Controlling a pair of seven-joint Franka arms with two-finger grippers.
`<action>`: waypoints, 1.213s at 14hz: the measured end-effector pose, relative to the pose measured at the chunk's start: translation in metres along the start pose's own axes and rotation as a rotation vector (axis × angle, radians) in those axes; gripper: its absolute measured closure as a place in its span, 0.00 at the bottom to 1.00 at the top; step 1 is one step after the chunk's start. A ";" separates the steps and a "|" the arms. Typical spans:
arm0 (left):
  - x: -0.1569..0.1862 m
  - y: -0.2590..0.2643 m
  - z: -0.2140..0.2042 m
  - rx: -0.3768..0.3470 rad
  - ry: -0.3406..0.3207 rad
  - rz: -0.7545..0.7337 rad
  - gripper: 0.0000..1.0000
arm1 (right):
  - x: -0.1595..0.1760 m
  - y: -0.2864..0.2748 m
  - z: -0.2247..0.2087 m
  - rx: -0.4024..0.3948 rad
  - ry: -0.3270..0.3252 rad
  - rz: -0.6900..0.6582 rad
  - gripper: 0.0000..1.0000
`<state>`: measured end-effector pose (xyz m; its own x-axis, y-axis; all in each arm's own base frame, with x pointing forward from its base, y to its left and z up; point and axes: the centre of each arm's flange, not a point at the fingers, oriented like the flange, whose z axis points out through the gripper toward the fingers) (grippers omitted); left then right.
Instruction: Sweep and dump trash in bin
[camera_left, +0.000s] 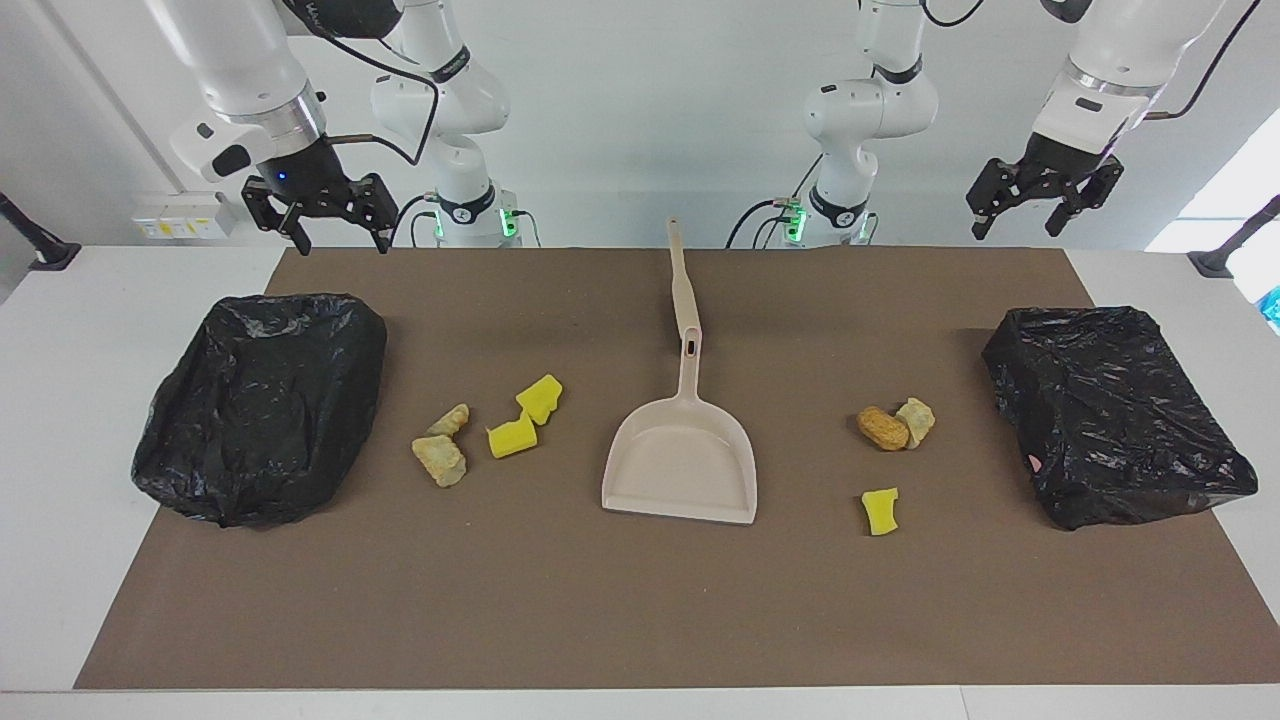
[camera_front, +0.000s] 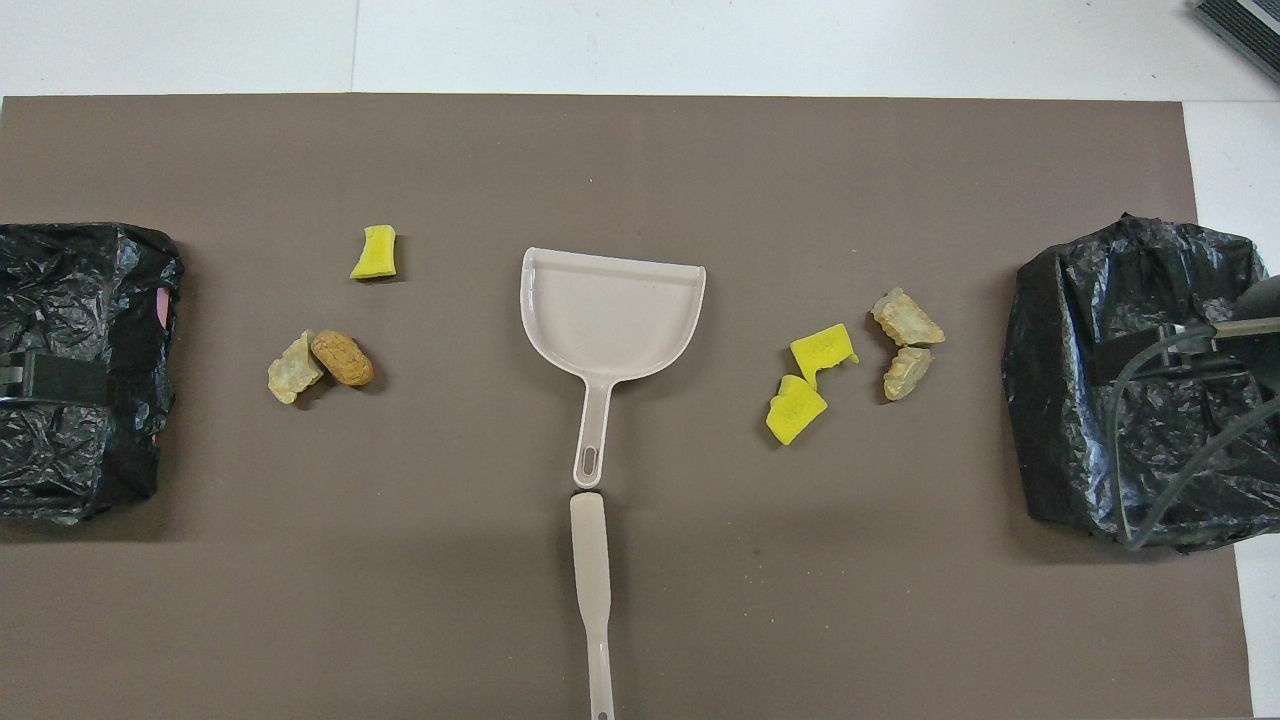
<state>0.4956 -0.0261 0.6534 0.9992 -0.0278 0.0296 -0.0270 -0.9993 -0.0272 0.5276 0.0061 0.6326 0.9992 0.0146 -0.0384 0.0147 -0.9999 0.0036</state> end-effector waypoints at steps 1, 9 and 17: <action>0.000 0.000 0.000 0.000 0.000 0.000 0.00 | 0.000 0.000 0.000 0.000 0.000 0.000 0.00; 0.007 0.002 -0.002 -0.005 0.048 -0.004 0.00 | 0.000 -0.001 0.000 0.000 -0.001 -0.001 0.00; -0.013 0.097 0.035 -0.006 -0.032 0.066 0.00 | 0.000 -0.001 0.001 0.000 -0.002 -0.001 0.00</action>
<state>0.4809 -0.1217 0.6150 0.9956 -0.0934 -0.0037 -0.0934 -0.9954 -0.0226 0.5274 0.0068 0.6315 0.9990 0.0159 -0.0406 0.0161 -0.9999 0.0036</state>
